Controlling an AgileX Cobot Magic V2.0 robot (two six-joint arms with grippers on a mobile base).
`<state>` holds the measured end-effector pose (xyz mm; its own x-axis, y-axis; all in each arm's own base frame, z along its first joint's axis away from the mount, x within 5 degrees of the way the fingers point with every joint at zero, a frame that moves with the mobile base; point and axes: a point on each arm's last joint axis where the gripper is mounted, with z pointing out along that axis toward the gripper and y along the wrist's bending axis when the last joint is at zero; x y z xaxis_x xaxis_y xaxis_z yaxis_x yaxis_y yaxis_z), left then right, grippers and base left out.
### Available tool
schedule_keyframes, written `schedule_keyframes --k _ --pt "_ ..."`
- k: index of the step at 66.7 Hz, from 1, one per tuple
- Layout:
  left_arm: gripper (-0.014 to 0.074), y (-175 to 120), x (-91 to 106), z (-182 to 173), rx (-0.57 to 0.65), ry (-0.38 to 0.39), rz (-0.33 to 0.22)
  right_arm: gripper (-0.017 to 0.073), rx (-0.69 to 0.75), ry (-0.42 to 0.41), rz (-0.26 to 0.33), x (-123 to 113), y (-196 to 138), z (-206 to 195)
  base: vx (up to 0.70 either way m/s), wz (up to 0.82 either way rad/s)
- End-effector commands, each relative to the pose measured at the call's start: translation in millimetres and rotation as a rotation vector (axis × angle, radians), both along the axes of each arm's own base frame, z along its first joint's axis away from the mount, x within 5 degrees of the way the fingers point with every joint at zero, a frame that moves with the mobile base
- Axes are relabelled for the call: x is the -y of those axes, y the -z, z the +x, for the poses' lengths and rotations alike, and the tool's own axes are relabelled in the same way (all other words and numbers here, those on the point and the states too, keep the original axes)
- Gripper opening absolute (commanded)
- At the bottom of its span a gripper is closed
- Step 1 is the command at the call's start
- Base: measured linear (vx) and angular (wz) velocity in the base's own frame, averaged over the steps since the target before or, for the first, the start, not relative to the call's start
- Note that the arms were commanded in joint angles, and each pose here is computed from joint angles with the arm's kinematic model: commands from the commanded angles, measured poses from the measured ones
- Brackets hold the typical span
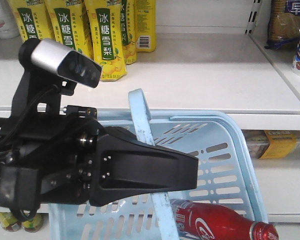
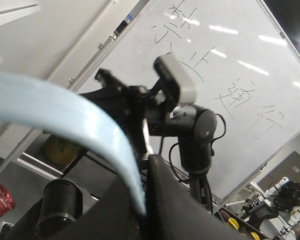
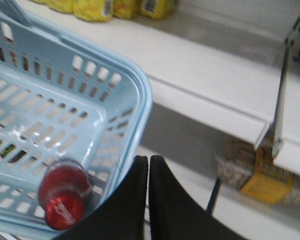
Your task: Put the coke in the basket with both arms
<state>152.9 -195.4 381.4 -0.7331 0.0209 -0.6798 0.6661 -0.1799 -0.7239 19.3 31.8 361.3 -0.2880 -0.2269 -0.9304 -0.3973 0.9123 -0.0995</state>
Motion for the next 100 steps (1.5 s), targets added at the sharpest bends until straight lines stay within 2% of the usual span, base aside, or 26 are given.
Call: schedule_keyframes --k 1,5,10,27,79,86,100 --pt "-0.0006 -35.4 -11.0 -22.0 0.042 0.163 -0.222 -0.0005 0.052 0.104 0.085 5.9 15.8 7.4 0.0 0.0" --pt "-0.0006 -35.4 -11.0 -22.0 0.042 0.163 -0.222 -0.0005 0.047 0.137 0.117 7.7 28.3 8.3 0.0 0.0" --pt "-0.0006 -35.4 -11.0 -22.0 0.042 0.163 -0.222 -0.0005 0.049 0.148 0.127 8.4 35.7 8.7 0.0 0.0" --pt "-0.0006 -35.4 -11.0 -22.0 0.042 0.163 -0.222 -0.0005 0.002 0.127 0.168 5.3 40.1 8.1 0.0 0.0" --pt "-0.0006 -35.9 -11.1 -21.8 0.04 0.162 -0.227 -0.0005 0.002 0.128 0.166 5.4 40.1 8.2 0.0 0.0" --pt "-0.0006 -35.5 -11.0 -19.2 0.046 0.134 -0.222 -0.0005 0.002 0.128 0.166 5.4 40.1 8.2 0.0 0.0" --pt "-0.0006 -31.5 -7.6 -10.0 0.142 0.007 -0.194 -0.0005 0.002 0.128 0.166 5.4 40.1 8.2 0.0 0.0"
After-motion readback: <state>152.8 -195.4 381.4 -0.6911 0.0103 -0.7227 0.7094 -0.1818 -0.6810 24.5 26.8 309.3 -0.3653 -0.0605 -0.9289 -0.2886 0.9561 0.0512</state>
